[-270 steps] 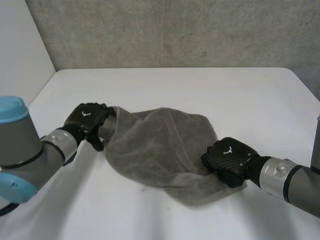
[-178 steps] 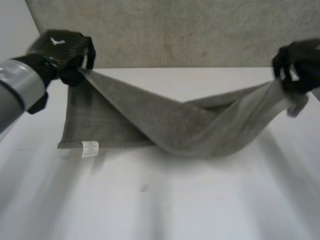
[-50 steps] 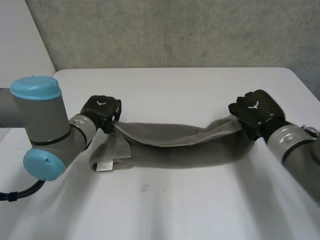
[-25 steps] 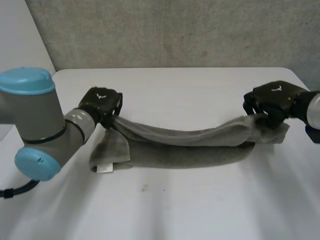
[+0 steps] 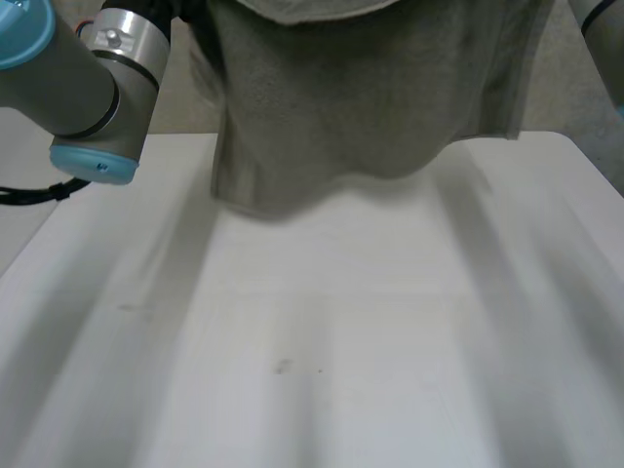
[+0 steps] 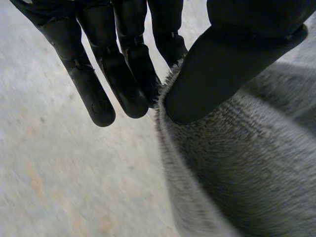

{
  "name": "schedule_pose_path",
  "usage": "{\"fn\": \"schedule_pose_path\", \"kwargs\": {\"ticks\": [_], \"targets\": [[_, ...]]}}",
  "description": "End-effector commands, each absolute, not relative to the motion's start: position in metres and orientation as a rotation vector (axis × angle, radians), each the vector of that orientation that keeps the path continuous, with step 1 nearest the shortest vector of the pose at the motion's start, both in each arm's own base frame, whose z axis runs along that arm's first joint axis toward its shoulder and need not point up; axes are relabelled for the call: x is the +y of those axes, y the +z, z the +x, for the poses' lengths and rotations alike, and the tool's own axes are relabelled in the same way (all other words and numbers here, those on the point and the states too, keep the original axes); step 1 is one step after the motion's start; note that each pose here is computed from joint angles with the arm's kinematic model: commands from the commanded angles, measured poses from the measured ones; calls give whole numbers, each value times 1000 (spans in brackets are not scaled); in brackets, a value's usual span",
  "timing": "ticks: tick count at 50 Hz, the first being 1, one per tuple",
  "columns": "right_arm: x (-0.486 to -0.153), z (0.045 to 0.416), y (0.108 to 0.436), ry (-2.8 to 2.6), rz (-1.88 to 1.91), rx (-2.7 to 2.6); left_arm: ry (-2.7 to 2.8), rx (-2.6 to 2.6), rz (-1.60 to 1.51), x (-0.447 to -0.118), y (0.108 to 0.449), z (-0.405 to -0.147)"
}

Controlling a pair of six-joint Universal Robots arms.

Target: Fold the towel.

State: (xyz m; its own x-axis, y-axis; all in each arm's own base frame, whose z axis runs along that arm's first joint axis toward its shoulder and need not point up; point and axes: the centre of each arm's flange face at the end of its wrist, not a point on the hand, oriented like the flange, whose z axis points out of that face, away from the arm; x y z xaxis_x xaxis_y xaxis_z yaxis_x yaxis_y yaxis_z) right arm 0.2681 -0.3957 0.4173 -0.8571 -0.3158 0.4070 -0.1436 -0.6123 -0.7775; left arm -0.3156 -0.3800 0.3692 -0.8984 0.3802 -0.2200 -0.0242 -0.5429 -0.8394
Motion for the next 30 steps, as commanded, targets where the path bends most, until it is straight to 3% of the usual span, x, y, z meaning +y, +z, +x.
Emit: {"fn": "schedule_pose_path", "kwargs": {"ticks": [1, 2, 5, 7, 15, 30], "targets": [[-364, 266, 333, -2158, -1134, 1658, 2154, -1840, -691, -351, 278, -299], [-357, 262, 312, -2069, -1197, 1742, 2078, -1932, -722, -341, 259, -294], [-350, 256, 294, -1989, -1257, 1825, 2000, -2020, -761, -330, 240, -288], [-330, 245, 261, -1822, -1368, 1959, 1852, -2171, -868, -303, 203, -276], [-285, 217, 218, -1537, -1410, 2140, 1648, -2328, -1169, -247, 154, -254], [-280, 173, 205, -1588, -1260, 2271, 1725, -2267, -1214, -235, 156, -256]]}}
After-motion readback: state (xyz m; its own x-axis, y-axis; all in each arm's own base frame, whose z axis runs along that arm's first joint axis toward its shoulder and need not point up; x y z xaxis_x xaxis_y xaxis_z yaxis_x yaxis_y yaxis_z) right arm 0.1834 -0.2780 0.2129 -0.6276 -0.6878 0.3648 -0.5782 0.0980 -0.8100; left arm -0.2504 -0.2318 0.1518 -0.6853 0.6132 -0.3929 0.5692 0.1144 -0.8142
